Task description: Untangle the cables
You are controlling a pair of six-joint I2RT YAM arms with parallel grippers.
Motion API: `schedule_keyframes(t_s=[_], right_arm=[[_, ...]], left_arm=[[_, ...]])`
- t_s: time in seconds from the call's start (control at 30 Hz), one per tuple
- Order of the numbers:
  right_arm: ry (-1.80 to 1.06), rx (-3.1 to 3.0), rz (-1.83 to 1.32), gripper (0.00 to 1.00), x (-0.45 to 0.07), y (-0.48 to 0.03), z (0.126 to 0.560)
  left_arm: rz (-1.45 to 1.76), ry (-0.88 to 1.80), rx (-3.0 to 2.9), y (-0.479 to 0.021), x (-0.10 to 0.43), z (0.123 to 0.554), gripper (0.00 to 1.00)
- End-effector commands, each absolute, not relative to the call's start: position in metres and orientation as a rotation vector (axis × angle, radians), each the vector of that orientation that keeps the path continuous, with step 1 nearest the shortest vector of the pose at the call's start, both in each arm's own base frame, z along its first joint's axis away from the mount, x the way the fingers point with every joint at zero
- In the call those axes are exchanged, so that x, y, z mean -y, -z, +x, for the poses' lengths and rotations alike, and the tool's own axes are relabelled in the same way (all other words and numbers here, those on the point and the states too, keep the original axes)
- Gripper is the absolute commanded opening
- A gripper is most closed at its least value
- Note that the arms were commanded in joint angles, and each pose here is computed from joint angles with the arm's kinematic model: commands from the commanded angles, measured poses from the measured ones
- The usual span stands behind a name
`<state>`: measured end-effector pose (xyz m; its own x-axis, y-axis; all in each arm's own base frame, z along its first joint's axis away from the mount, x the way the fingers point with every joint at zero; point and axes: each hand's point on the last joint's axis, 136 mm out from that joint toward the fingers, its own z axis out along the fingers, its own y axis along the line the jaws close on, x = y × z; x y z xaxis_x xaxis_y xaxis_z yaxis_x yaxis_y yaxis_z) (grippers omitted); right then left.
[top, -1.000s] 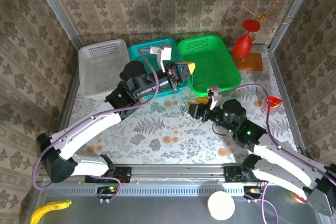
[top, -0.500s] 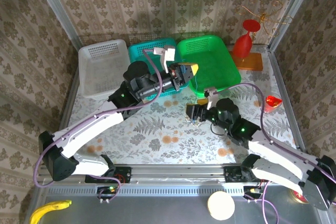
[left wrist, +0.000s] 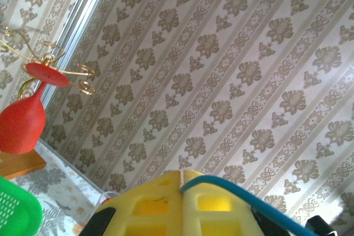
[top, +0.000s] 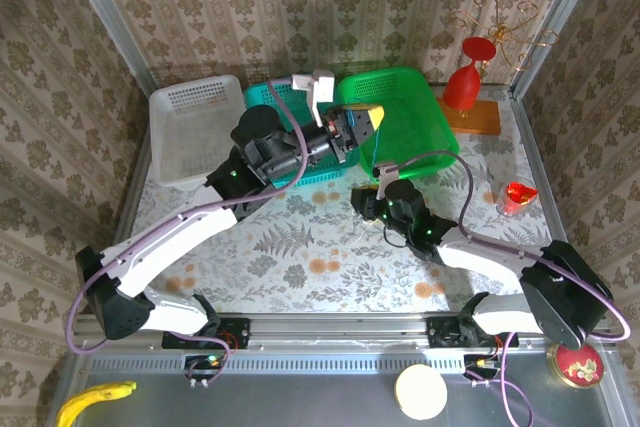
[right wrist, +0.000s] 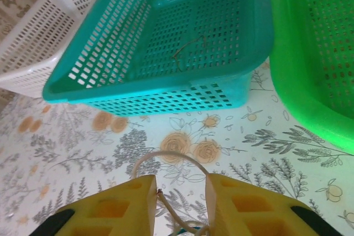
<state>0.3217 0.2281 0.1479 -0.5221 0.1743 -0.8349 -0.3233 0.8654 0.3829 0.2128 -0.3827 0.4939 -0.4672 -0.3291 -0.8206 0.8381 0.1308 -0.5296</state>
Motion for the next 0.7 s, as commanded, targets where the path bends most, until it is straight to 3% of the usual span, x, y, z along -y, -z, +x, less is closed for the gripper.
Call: schedule_keyframes(t_s=[0.0,0.47,0.67], right_arm=[[-0.567,-2.038,-0.033,0.29,-0.214,-0.130,0.325],[-0.475,-2.186,0.063,0.25,-0.176,-0.061,0.289],[-0.486,-2.185,0.061,0.34,-0.174,-0.070,0.284]], left_arm=[[0.507,1.565,-1.319,-0.536,0.365,0.213,0.00],[0.359,1.414,-1.194,-0.597,0.273,0.252,0.00],[0.290,1.242,-1.227,-0.595,0.230,0.271,0.00]])
